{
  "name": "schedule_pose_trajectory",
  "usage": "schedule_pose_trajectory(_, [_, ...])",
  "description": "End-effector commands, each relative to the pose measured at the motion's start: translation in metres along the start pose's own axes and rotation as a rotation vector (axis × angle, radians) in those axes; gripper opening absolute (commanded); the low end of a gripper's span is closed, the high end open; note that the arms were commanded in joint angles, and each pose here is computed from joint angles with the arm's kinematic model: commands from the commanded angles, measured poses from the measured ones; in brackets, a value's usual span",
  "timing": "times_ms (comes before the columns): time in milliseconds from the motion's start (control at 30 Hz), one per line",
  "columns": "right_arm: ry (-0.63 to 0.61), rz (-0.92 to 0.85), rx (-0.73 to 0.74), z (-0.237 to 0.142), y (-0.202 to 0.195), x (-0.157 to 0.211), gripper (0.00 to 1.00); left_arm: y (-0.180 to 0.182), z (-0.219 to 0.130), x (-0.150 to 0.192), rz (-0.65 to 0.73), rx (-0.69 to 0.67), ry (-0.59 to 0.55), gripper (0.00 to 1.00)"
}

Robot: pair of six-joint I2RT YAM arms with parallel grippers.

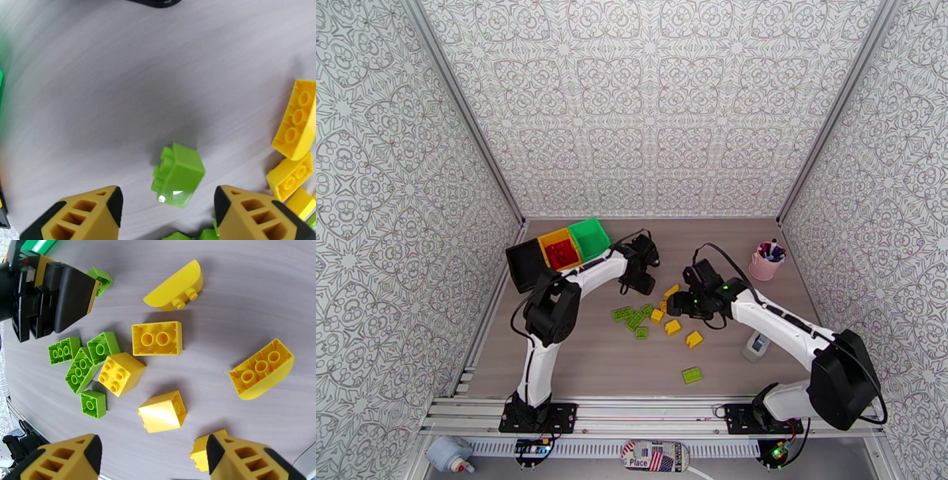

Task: Sort the legos into containers by color

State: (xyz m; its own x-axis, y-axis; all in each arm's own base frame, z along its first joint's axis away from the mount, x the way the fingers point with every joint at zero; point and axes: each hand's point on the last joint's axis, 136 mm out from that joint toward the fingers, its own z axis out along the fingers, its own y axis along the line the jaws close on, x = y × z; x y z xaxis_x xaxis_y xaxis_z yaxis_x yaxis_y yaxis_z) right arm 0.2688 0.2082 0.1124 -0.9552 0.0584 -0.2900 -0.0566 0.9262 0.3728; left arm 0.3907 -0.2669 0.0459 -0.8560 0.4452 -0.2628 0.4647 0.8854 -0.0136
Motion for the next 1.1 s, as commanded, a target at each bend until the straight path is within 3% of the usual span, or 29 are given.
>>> schedule_pose_trajectory(0, [-0.004, -0.002, 0.017, -0.003, -0.008, 0.001, 0.74, -0.003, 0.005, 0.007, 0.030, 0.030, 0.046, 0.64])
schedule_pose_trajectory(167, [-0.002, -0.001, 0.010, -0.003, -0.006, 0.000, 0.74, -0.003, 0.009, 0.006, 0.023, 0.029, 0.052, 0.53])
schedule_pose_trajectory(567, [-0.009, 0.001, -0.005, -0.005, -0.002, -0.003, 0.74, -0.010, 0.012, 0.002, 0.014, 0.053, 0.045, 0.42])
schedule_pose_trajectory(733, [-0.006, 0.002, -0.013, -0.003, 0.000, -0.003, 0.74, -0.012, 0.015, 0.001, 0.008, 0.057, 0.046, 0.41])
schedule_pose_trajectory(900, [-0.006, 0.001, -0.015, -0.003, 0.001, -0.004, 0.74, -0.010, 0.017, -0.002, -0.002, 0.049, 0.048, 0.50])
schedule_pose_trajectory(1067, [-0.006, 0.000, -0.017, -0.003, 0.001, -0.004, 0.74, -0.011, 0.026, -0.004, -0.008, 0.047, 0.060, 0.49])
